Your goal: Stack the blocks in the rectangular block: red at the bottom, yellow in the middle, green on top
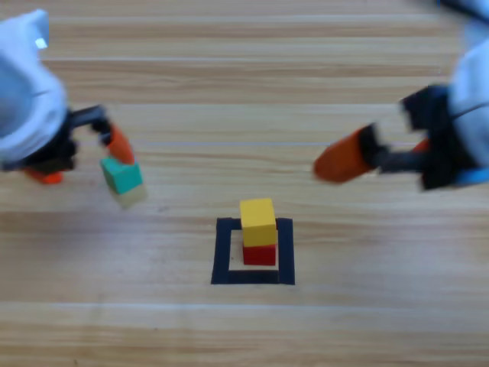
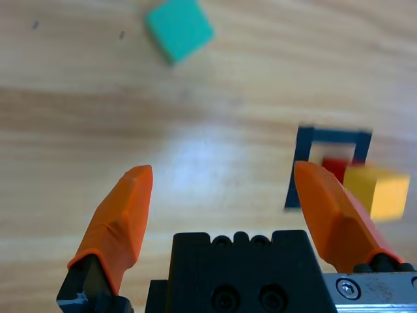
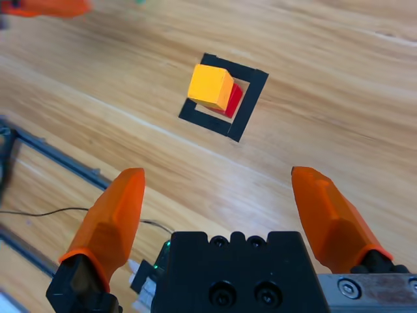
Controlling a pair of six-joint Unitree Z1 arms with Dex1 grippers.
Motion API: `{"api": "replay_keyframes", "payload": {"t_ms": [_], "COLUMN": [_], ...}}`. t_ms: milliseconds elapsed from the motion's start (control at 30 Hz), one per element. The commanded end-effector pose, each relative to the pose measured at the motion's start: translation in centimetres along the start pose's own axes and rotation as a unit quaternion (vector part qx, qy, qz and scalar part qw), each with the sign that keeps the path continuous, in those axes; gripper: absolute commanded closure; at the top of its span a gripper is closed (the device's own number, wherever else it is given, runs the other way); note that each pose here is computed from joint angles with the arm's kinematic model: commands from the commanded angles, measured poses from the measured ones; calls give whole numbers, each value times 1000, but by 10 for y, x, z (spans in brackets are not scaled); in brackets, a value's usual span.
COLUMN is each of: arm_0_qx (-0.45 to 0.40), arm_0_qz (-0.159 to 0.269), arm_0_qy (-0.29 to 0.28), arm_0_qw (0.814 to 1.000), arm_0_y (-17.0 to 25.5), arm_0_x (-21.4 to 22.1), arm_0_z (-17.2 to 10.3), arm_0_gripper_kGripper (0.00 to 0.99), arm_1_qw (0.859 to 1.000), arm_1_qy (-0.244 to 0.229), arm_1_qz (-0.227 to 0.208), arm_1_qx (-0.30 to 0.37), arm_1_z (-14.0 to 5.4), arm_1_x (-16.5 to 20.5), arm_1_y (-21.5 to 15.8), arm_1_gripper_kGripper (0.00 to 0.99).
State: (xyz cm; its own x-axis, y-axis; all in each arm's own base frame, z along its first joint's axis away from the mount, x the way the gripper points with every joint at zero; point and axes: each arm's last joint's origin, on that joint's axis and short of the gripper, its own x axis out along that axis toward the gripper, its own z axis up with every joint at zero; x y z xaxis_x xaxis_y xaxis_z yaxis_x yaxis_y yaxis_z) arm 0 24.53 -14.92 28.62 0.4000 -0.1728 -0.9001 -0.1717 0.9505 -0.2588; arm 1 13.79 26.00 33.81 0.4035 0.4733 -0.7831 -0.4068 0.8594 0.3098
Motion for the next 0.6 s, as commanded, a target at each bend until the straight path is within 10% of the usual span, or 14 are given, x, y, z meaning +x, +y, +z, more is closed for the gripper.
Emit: {"api": "replay_keyframes", "payload": {"t_ms": [33, 600], "arm_0_qx": [-54, -54], "arm_0_qz": [67, 127], "arm_0_qy": [41, 20], "arm_0_qw": [995, 990], "arm_0_y": [-23, -63], "arm_0_x": [80, 108], "arm_0_z": [55, 107], "arm_0_gripper_kGripper": [59, 57], "arm_1_qw": [1000, 999], "arm_1_qy": [3, 24], "arm_1_qz": [-1, -8], "arm_1_qx": [28, 25], "arm_1_z": [6, 7], "arm_1_x": [0, 18], "arm_1_y": [-20, -16], "arm_1_gripper_kGripper": [0, 0]}}
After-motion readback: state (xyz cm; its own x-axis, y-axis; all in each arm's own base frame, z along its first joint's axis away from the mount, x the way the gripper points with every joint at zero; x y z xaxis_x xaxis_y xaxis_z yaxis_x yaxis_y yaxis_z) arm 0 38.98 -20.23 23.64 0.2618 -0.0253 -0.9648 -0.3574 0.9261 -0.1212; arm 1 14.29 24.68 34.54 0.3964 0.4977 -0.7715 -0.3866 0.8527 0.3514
